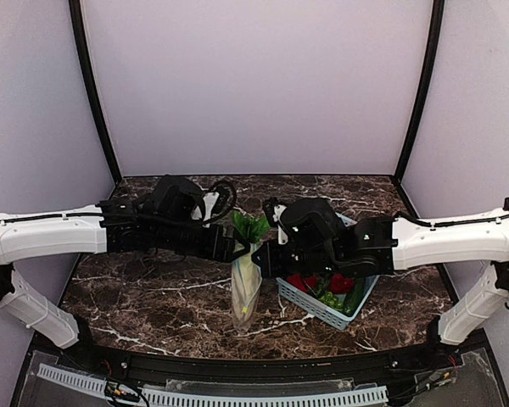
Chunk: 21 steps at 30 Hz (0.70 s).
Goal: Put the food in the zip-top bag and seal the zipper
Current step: Pass from the right arm to the left
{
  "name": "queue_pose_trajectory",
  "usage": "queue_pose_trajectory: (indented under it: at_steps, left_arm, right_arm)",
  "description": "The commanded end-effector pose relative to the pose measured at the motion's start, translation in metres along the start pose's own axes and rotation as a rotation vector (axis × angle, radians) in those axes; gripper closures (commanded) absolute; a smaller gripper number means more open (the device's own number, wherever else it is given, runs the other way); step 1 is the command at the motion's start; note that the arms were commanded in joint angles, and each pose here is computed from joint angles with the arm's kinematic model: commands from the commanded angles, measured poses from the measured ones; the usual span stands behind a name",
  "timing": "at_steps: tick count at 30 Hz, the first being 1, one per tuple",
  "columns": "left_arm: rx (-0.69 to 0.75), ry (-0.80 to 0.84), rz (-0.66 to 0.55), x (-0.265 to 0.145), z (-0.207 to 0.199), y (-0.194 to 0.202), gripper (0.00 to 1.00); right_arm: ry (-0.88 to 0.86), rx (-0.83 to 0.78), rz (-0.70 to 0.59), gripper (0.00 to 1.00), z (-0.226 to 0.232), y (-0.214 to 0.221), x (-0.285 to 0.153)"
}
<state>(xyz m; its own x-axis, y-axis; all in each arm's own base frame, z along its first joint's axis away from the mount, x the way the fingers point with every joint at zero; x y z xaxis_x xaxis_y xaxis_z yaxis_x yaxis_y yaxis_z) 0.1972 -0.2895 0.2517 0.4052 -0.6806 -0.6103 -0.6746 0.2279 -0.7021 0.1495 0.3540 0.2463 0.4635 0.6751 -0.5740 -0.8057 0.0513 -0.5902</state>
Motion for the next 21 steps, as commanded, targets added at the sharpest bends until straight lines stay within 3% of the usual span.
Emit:
queue_pose_trajectory:
  at_steps: [1, 7, 14, 21]
  left_arm:
    - [0.007, -0.067, 0.066, 0.006, 0.007, 0.003, 0.27]
    - [-0.004, -0.095, 0.083, 0.016, 0.011, 0.006, 0.31]
    - [-0.004, -0.164, 0.117, 0.027, 0.020, 0.015, 0.46]
    - [-0.023, -0.099, 0.131, 0.040, 0.017, 0.020, 0.47]
  right_arm:
    - [-0.039, -0.012, -0.014, 1.00, 0.012, -0.004, -0.001]
    - [-0.051, -0.012, -0.005, 1.00, 0.013, -0.003, 0.001]
    - [-0.066, -0.013, 0.000, 1.00, 0.015, -0.002, 0.003]
    - [-0.074, -0.013, 0.008, 1.00, 0.016, 0.000, 0.007]
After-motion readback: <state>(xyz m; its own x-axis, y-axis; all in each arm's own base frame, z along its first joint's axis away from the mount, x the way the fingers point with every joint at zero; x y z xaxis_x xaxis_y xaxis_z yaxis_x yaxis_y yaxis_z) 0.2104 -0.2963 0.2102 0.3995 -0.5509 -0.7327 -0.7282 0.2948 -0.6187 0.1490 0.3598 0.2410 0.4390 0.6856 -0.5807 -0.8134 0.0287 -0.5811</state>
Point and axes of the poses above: each gripper's point midway between its finger pads, its own x axis out along the fingers, its own z axis along the line the jaws close on, y = z × x, the point moved 8 cm from there along -x, back along the fingers, and after that the axes turned 10 degrees about x, right-handed, at the moved point
